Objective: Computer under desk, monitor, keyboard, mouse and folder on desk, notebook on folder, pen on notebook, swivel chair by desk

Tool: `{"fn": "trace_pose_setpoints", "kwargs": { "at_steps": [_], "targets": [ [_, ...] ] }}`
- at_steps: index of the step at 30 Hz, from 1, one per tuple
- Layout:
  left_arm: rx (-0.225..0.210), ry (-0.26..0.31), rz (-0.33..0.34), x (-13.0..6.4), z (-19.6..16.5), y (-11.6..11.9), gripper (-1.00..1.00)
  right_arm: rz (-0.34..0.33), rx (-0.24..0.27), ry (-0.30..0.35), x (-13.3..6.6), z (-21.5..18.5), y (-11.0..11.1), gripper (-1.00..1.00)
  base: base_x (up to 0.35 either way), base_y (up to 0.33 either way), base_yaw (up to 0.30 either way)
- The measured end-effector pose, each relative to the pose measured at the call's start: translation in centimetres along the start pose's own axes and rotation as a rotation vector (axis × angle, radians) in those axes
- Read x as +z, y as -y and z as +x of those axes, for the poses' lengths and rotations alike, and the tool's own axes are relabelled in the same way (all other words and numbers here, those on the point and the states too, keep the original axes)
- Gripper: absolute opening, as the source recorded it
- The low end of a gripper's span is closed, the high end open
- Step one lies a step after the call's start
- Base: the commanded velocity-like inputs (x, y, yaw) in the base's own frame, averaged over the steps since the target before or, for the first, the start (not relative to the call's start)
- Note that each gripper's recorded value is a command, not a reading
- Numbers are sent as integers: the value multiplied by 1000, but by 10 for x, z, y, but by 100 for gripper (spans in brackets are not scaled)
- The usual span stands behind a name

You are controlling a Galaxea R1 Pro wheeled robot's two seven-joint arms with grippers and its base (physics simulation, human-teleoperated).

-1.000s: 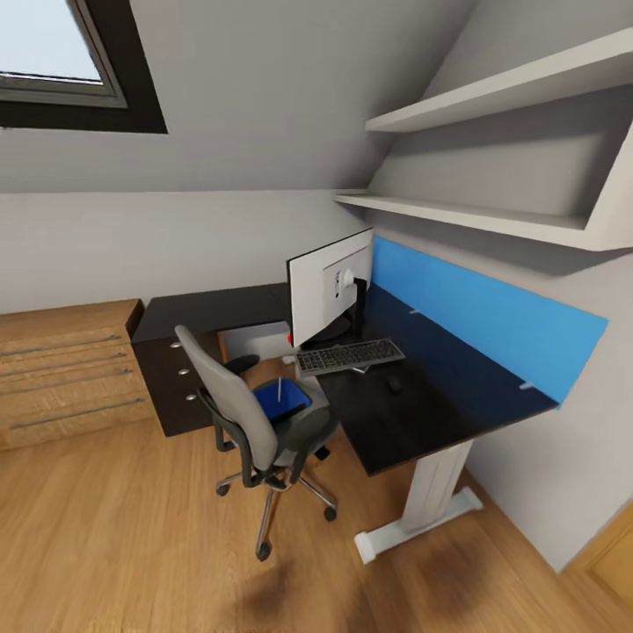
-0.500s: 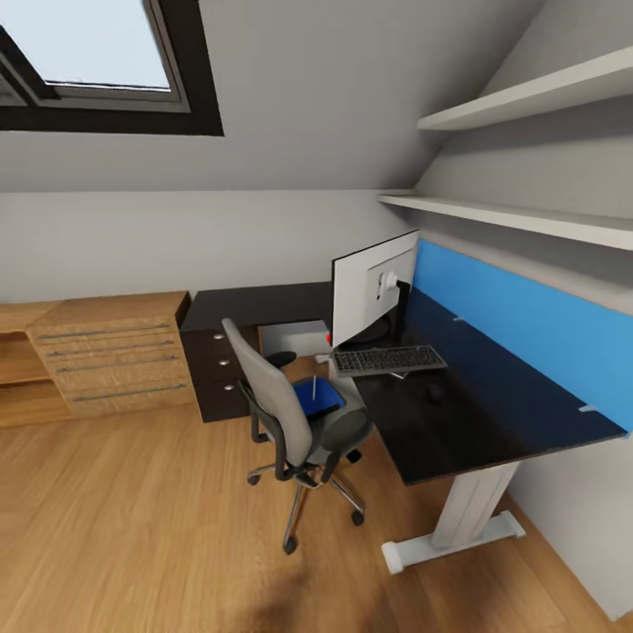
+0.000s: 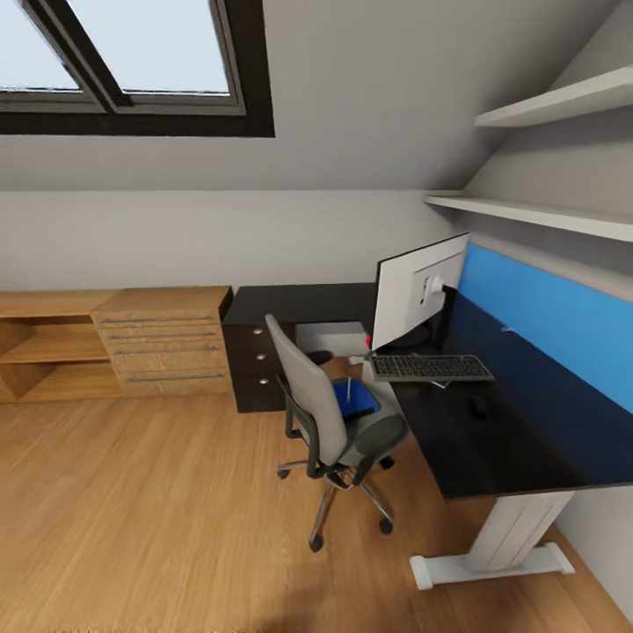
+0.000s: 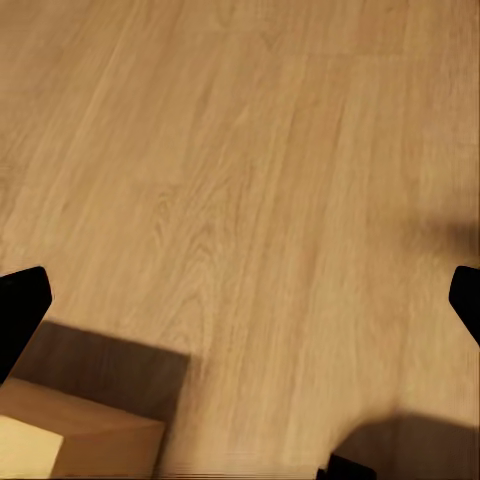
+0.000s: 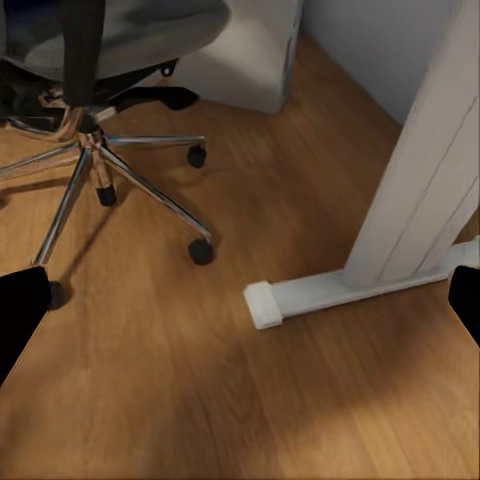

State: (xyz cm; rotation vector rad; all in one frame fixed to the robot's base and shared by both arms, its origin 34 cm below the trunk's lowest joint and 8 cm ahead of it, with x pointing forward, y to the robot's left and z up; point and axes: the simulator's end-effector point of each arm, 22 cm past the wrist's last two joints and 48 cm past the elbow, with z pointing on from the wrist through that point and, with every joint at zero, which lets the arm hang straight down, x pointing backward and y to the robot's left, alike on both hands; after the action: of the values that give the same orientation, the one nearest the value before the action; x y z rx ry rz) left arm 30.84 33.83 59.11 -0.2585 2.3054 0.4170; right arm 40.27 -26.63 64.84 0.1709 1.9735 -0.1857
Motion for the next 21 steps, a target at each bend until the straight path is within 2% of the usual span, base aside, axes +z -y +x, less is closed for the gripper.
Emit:
{"fn": "trace_pose_setpoints", "kwargs": {
  "at_steps": [3, 9, 16, 21],
  "targets": [
    [0, 0, 0, 0, 0, 0, 100, 3, -1, -1, 0, 0, 1, 100, 0, 0, 211],
    [0, 1, 1, 0, 0, 1, 100, 6, -2, -1, 0, 0, 3, 100, 0, 1, 50],
    [0, 3, 2, 0, -1, 1, 100, 5, -2, -3, 0, 1, 3, 100, 0, 194, 4],
    [-1, 10, 6, -1, -2, 4, 100, -1, -6, -6, 1, 1, 2, 100, 0, 47, 0]
  ]
}}
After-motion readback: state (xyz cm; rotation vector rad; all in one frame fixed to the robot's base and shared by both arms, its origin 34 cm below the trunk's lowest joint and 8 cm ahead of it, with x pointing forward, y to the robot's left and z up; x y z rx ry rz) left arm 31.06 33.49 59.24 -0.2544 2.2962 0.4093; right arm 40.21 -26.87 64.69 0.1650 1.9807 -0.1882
